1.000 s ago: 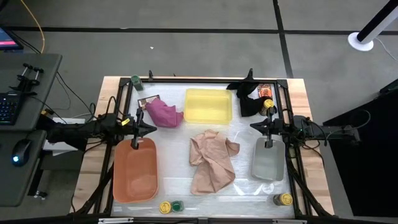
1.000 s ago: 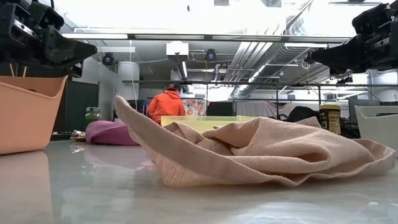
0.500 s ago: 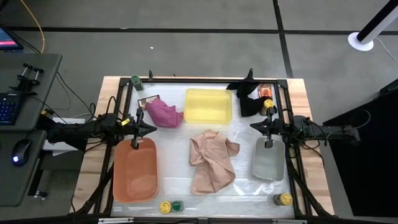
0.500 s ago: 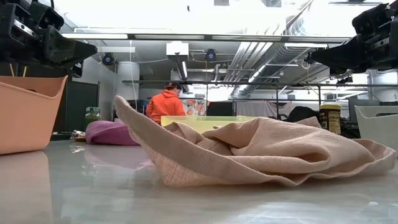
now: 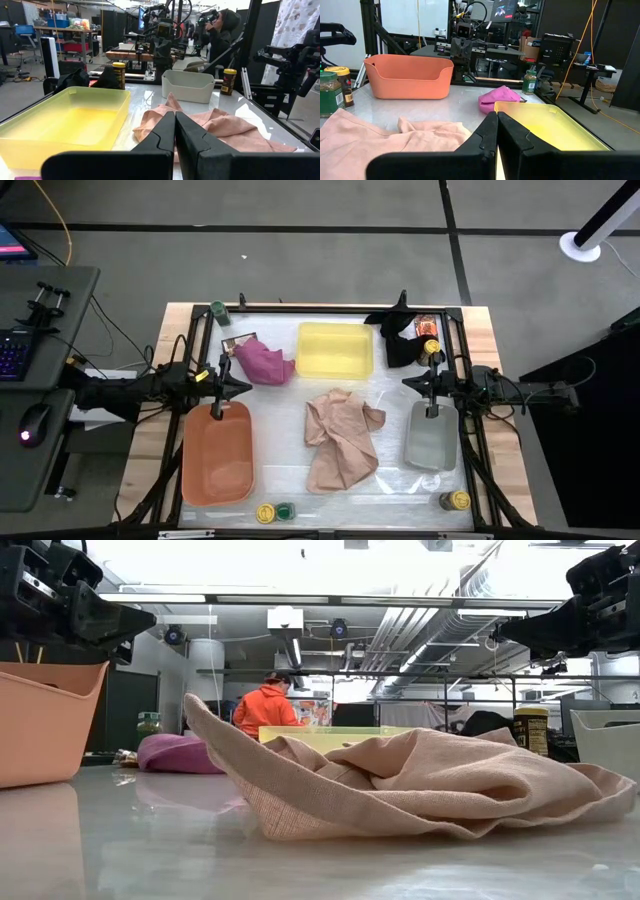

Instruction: Sort spices by type

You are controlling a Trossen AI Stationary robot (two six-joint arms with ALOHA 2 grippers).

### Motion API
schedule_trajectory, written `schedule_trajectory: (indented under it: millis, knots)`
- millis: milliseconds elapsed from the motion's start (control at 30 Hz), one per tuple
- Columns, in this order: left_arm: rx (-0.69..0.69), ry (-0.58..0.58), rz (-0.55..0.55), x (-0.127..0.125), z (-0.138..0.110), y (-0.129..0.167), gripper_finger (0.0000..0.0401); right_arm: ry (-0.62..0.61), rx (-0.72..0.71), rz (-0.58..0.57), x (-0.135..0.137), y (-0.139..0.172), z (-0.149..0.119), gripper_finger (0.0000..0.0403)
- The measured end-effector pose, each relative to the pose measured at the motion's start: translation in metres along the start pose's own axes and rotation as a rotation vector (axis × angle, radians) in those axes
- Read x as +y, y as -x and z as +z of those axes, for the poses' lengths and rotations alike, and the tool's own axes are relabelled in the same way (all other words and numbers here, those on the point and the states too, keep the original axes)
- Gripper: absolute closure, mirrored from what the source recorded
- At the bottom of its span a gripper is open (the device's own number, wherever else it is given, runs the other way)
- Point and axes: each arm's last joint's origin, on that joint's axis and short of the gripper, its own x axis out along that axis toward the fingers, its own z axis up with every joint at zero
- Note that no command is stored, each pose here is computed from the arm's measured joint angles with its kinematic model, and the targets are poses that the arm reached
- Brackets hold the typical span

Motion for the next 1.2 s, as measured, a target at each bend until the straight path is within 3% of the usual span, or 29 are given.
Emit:
schedule_trajectory:
  millis: [967,1033,1133,1200]
  knots:
    - [0.0,0.0,0.0,0.0,0.0,0.0,0.0401,-0.002,-0.018,-0.003,0.0,0.0,0.002,0.0402]
    - [0.0,0.0,0.0,0.0,0.0,0.0,0.0401,-0.063,-0.144,-0.011,-0.002,0.001,0.014,0.0402]
    - [0.0,0.0,0.0,0.0,0.0,0.0,0.0401,-0.302,-0.496,-0.01,-0.008,0.011,0.045,0.0402]
    - [0.0,0.0,0.0,0.0,0.0,0.0,0.0401,-0.528,-0.723,-0.049,-0.014,0.023,0.063,0.0402]
